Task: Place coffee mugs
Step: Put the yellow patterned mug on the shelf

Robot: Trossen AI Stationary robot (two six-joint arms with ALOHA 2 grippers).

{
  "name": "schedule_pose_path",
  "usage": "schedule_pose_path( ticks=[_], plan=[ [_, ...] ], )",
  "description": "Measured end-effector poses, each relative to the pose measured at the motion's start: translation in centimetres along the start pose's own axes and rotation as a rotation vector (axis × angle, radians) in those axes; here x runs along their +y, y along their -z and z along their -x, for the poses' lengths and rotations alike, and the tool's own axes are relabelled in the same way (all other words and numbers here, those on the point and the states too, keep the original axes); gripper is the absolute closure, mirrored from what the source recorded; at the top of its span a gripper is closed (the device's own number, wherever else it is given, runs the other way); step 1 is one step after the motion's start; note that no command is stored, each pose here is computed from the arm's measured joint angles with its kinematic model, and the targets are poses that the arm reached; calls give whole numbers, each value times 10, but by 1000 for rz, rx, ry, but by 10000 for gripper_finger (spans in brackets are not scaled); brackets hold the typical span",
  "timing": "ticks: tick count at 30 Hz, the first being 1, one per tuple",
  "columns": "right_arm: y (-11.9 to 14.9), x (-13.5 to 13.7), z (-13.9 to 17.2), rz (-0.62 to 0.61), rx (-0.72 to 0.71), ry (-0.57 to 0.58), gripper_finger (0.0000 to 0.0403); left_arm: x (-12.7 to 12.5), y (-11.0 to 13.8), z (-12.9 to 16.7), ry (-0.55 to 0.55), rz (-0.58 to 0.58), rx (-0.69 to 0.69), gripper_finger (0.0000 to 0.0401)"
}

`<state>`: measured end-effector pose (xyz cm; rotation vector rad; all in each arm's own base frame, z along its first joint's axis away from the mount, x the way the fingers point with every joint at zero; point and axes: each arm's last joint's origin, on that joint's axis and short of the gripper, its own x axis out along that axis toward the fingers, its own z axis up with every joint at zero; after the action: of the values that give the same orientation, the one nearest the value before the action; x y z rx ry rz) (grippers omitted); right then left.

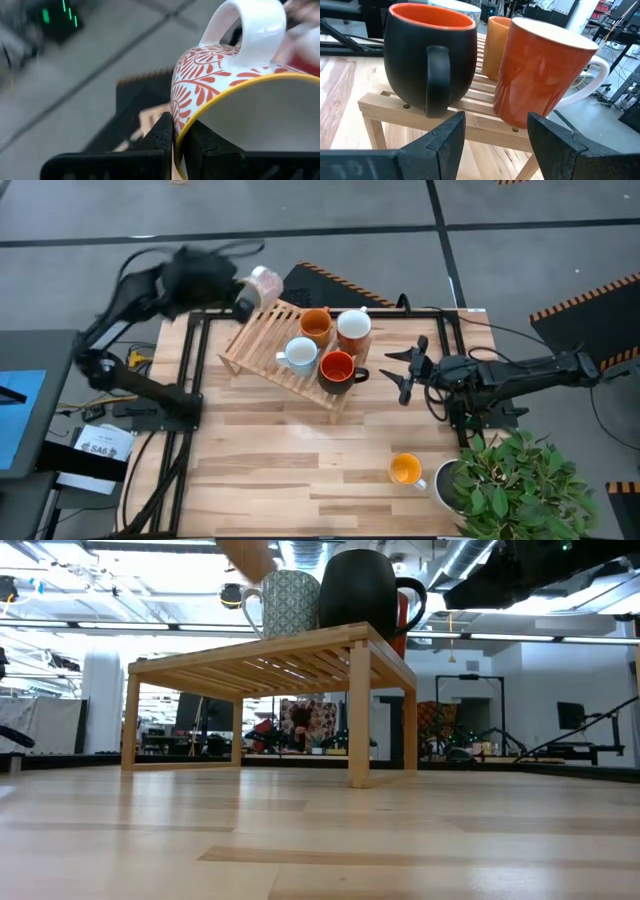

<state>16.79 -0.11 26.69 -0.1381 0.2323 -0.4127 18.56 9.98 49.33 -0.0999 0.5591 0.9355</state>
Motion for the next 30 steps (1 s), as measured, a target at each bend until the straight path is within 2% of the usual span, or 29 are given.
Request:
schedule_pose_path(
  ticks=[6,9,12,17,25,30],
  plan=[
    [4,4,-7,27,34,-3,163,22,7,-89,28,33,312,401],
    [5,5,-9,51,45,-4,163,25,13,-118,35,34,398,401],
    [6,6,-10,54,49,-4,163,24,18,-138,104,50,471,401],
    [6,6,-10,47,47,-3,163,16,23,-148,222,59,539,401],
    [6,6,-10,42,46,-3,163,18,33,-142,203,72,665,401],
    [4,6,-10,30,35,-2,163,17,27,-147,210,87,587,401]
  ],
)
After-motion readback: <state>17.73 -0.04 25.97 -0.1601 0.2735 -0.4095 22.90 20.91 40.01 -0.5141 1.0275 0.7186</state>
